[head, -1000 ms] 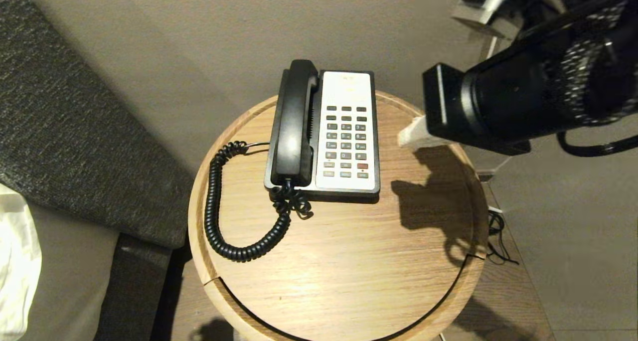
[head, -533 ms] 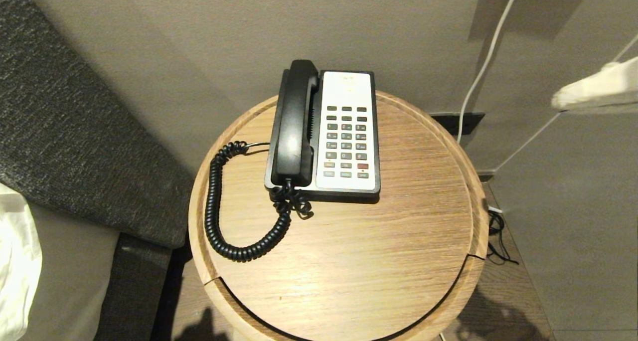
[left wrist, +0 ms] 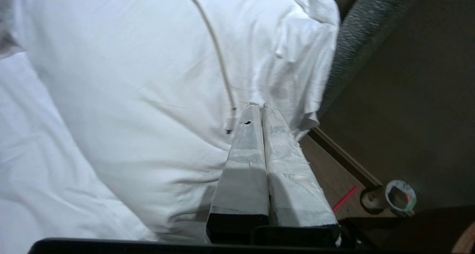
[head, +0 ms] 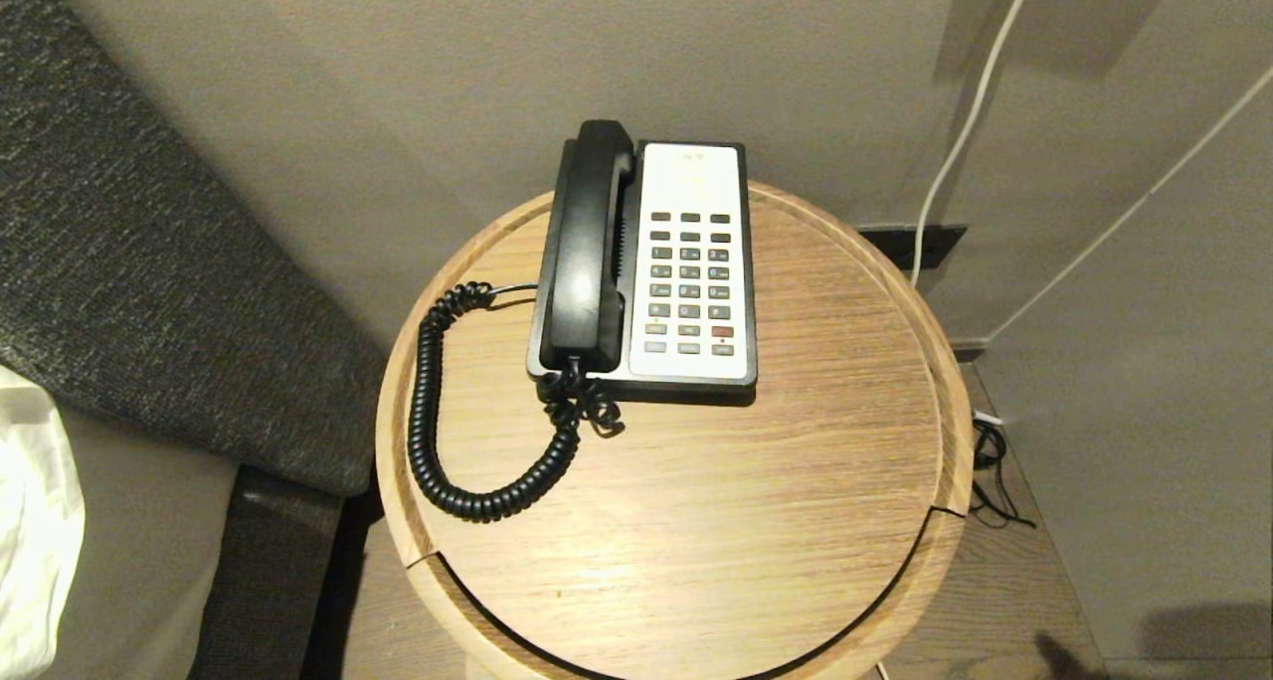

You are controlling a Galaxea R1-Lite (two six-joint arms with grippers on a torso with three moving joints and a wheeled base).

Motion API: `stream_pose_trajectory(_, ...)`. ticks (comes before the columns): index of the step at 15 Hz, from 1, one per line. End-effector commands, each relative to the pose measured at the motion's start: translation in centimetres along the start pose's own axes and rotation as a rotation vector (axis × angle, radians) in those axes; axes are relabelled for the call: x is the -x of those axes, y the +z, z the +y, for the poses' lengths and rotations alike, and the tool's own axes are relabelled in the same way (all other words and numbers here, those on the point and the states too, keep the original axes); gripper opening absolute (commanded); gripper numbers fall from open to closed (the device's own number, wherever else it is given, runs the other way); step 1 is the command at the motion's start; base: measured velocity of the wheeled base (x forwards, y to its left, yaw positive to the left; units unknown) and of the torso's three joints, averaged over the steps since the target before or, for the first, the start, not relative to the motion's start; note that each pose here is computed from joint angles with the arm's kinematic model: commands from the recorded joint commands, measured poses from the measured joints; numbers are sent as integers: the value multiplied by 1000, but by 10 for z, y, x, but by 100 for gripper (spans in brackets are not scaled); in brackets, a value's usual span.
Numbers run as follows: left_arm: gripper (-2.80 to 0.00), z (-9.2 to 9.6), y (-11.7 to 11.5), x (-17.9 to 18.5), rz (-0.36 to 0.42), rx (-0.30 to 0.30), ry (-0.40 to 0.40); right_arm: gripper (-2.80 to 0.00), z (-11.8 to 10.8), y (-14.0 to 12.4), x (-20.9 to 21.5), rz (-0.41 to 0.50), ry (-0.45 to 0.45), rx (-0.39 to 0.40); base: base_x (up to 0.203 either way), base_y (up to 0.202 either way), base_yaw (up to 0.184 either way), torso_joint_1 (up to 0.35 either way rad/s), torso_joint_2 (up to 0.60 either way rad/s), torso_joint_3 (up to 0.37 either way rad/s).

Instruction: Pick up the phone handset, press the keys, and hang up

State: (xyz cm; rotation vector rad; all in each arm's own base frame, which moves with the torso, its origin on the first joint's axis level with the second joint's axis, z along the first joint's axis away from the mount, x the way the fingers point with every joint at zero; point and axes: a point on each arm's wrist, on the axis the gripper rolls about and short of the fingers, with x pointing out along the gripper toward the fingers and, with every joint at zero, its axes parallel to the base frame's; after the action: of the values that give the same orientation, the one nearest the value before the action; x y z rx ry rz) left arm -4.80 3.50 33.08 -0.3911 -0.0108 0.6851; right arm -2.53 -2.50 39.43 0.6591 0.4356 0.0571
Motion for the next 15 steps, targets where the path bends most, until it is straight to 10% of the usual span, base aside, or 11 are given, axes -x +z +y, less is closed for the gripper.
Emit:
stream_pose_trajectory(1,-280,35,-13,25,-71,59,51,-280,-39,-26,62,-166,-1,-89,0,0,0,0,0,0)
stream_pose_trajectory(15,-280,85,-103,74,-84,-10,-70,-280,-102,-180,137,-392,-38,-125,0,0,0,0,0,0)
